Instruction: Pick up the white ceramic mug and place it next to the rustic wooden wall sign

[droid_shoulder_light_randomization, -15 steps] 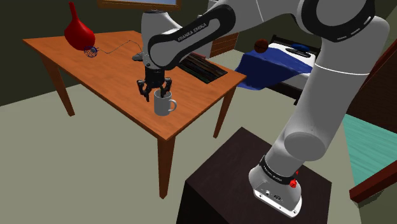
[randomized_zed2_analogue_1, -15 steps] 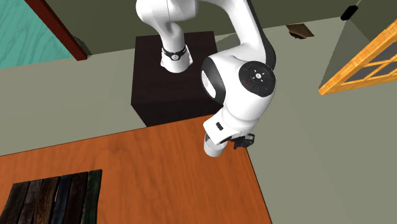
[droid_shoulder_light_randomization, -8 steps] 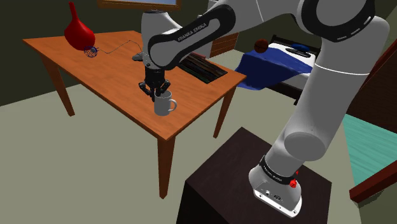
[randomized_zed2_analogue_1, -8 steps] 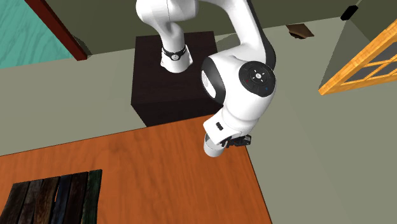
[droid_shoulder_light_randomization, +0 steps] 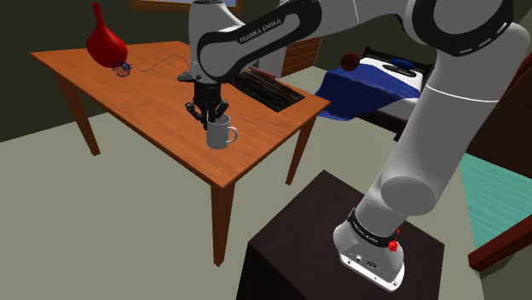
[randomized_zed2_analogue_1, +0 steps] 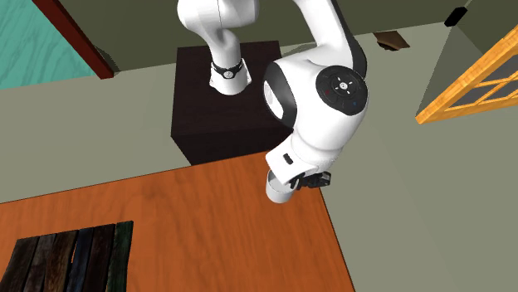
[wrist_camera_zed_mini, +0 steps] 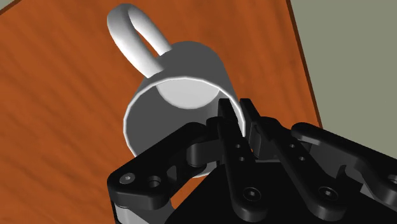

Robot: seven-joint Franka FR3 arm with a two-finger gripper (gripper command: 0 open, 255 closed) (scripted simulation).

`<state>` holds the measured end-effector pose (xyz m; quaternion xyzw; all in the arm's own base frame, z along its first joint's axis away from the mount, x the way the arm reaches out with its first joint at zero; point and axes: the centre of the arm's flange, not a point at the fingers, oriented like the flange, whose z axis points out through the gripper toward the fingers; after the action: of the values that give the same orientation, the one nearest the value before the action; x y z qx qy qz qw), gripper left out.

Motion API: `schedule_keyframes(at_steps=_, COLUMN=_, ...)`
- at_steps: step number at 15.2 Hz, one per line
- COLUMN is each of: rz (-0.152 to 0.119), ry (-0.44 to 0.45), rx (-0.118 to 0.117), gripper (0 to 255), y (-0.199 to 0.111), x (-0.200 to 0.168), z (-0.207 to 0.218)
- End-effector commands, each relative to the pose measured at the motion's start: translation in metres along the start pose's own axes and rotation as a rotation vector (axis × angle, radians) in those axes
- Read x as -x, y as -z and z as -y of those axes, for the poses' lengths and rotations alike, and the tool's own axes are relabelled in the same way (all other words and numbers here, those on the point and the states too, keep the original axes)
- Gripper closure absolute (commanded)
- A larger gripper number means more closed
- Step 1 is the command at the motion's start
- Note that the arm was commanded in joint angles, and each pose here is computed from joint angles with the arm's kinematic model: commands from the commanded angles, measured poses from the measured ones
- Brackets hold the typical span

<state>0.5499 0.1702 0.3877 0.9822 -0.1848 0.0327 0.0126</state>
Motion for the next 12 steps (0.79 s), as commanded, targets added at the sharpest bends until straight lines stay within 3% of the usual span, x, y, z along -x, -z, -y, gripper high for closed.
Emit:
schedule_keyframes(at_steps=1, rz=0.000, ry=0.000, rx=0.000, gripper=255, y=0.011, x=-0.001, z=0.000)
schedule_keyframes(at_steps=12, rz=0.000, ry=0.000, rx=0.000, gripper=255, y=0.069, x=-0.005, z=-0.001)
